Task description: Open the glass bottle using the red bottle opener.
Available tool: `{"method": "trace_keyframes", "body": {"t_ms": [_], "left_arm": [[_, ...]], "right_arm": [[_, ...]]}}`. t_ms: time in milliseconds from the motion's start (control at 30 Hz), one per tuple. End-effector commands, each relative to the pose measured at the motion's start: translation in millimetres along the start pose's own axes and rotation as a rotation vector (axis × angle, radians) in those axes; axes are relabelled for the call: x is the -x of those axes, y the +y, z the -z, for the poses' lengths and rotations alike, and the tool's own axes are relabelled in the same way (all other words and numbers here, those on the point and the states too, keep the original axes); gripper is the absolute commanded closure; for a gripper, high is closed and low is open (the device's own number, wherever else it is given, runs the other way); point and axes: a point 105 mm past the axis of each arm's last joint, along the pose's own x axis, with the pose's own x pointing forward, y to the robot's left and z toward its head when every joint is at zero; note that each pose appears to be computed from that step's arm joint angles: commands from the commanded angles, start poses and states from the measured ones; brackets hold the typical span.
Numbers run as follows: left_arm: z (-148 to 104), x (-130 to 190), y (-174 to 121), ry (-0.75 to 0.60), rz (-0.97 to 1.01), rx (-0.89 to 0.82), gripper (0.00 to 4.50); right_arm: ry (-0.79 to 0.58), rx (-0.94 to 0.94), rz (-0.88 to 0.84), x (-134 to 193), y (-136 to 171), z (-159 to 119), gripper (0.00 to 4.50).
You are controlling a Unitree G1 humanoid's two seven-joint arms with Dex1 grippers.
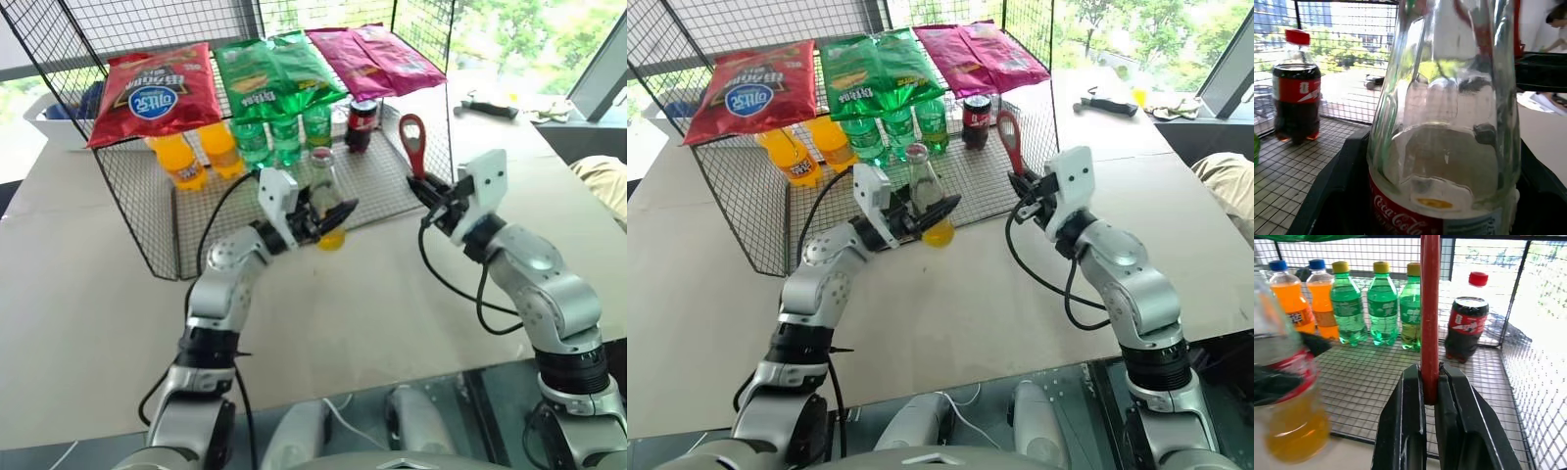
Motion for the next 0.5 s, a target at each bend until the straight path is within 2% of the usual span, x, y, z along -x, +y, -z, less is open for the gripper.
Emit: {"method": "trace_keyframes", "body": {"t_ms": [33,267,500], "left_arm": [[-13,1,-11,-0.029,0.048,-0.031,1.86],[-5,1,-2,-0.043,-0.027,-0.11,1.86],[4,4,-4,-0.059,-0.057,-0.094,1.86]], "right_arm": [[-0.065,0.023,-0.002,0,1,-15,4.5],[-0.066,0.013,-0.003,0,5,-13,4.5],[-0.066,0.01,0.01,2,2,-13,4.5]]}}
